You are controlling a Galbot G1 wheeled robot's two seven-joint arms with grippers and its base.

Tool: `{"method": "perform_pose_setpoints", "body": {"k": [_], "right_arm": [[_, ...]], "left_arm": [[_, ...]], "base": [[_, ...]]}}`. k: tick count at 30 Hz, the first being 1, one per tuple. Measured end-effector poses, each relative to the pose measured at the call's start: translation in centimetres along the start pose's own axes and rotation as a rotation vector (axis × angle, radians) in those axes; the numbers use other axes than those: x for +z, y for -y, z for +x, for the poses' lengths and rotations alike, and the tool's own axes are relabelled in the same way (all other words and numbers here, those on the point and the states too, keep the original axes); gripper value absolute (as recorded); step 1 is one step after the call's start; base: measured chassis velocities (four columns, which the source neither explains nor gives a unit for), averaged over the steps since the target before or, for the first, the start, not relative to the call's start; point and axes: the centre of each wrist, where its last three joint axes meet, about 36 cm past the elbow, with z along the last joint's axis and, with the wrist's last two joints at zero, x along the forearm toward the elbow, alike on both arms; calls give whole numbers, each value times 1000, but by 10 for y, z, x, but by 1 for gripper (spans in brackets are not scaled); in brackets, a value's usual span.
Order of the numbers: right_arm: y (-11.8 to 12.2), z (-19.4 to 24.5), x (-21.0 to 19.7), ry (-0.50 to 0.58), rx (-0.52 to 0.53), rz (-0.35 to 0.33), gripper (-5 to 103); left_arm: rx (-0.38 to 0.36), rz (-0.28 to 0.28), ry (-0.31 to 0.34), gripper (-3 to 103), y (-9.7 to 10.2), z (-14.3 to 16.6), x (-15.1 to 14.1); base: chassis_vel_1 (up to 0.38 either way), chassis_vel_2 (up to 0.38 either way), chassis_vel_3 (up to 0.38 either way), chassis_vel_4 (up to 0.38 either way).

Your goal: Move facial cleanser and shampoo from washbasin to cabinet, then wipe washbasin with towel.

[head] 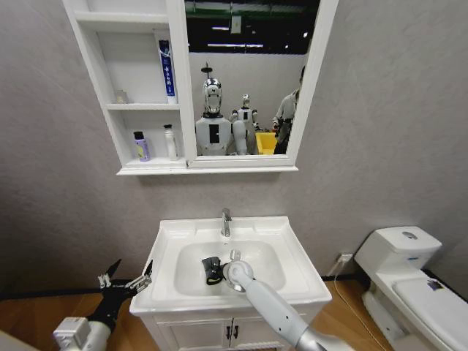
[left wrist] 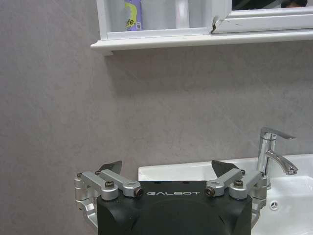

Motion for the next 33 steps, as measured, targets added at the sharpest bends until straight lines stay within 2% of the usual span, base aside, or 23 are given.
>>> {"method": "perform_pose_setpoints", "body": {"k": [1,2,4,5,7,8,12,13,14,16,17,19,21,25,27,28,29,30,31,33], "right_arm": [[16,5,0,11,25,-7,1],[16,5,0,11,25,-7,1],[51,15,-1,37,75,-19,1],[51,15,-1,37,75,-19,1],[77,26,-2,74,118,5,1],[82,30,-1,74,121,6,1],[70,28,5,35,78,-31,1],[46,18,11,11,30,-39,1],[46,18,11,11,30,-39,1],[7,2,13,6,-35,-38,1],[7,2,13,6,-35,-38,1],[-22,-7,5,13,-76,-44,1],[-31,-6,-1,22,-92,-55,1],[-31,13,-13,74,-110,-69,1],[-9,49,-17,139,-90,-131,1],[-9,49,-17,139,-90,-131,1],[4,66,-14,167,-72,-145,1],[16,84,-10,208,-49,-137,1],[16,84,-10,208,-49,-137,1],[41,118,1,294,12,-79,1]], "left_arm": [[0,0,0,100,0,0,0],[0,0,0,100,0,0,0],[0,0,0,100,0,0,0],[0,0,0,100,0,0,0],[0,0,0,100,0,0,0],[0,0,0,100,0,0,0],[0,0,0,100,0,0,0],[0,0,0,100,0,0,0],[0,0,0,100,0,0,0],[0,0,0,100,0,0,0],[0,0,0,100,0,0,0],[0,0,0,100,0,0,0],[0,0,0,100,0,0,0],[0,0,0,100,0,0,0],[0,0,0,100,0,0,0],[0,0,0,100,0,0,0],[0,0,0,100,0,0,0],[0,0,0,100,0,0,0],[0,0,0,100,0,0,0],[0,0,0,100,0,0,0]], "base": [[0,0,0,0],[0,0,0,0],[0,0,0,0],[0,0,0,0],[0,0,0,0],[0,0,0,0],[0,0,0,0],[0,0,0,0],[0,0,0,0],[0,0,0,0],[0,0,0,0],[0,0,0,0],[0,0,0,0],[0,0,0,0],[0,0,0,0],[0,0,0,0],[0,0,0,0],[0,0,0,0],[0,0,0,0],[0,0,0,0]]}}
